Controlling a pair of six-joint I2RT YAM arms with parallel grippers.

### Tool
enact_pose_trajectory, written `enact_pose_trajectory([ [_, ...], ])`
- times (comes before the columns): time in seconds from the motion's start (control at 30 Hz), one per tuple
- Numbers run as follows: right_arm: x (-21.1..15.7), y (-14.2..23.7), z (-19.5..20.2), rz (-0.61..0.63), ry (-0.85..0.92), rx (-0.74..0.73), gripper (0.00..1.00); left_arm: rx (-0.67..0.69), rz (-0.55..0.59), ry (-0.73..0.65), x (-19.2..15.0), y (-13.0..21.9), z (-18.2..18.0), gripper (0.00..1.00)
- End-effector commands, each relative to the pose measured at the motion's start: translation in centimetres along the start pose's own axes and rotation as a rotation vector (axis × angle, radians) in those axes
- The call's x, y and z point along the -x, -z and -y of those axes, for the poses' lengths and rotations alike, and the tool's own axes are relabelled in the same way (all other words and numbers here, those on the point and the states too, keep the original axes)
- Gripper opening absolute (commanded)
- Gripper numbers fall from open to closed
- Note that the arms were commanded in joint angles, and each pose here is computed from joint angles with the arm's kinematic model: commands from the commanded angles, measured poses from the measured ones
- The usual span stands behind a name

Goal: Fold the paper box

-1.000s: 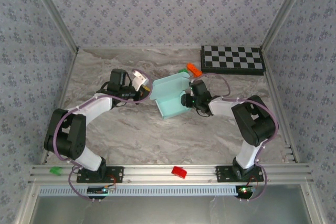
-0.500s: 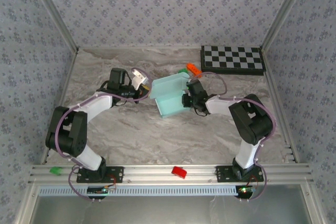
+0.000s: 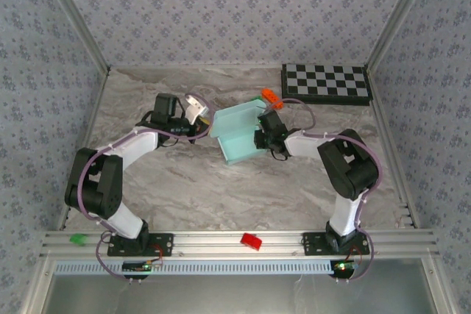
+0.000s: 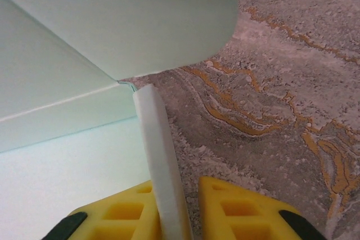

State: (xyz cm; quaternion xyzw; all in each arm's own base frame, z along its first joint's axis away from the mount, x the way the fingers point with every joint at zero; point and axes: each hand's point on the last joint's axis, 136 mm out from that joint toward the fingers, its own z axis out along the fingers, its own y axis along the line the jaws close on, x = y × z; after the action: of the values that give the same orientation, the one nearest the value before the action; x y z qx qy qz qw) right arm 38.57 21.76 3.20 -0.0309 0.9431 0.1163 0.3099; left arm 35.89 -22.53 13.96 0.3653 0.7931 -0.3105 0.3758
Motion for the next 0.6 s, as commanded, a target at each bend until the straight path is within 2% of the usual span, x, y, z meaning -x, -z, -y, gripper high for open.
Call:
enact_pose_trajectory([
  [0.0,-1.2,-0.5,2.3,-0.046,-0.007,-0.129,0.20,-0.040,0.016,-0.008,1.1,0.2,0.3,0.00],
  [0.33,-1.5,0.0,4.1,-0.068,-0.001,-0.277,0.12,-0.028,0.015,-0.012,1.2,0.2,-0.1,0.00],
  [0.43,-1.7,-0.2,4.0,-0.078,0.002,-0.273,0.11,-0.032,0.014,-0.013,1.2,0.2,-0.1,0.00],
  [0.57,-1.8,-0.6,3.1,-0.083,0.018,-0.221,0.16,-0.038,0.011,-0.015,1.3,0.2,-0.2,0.00],
])
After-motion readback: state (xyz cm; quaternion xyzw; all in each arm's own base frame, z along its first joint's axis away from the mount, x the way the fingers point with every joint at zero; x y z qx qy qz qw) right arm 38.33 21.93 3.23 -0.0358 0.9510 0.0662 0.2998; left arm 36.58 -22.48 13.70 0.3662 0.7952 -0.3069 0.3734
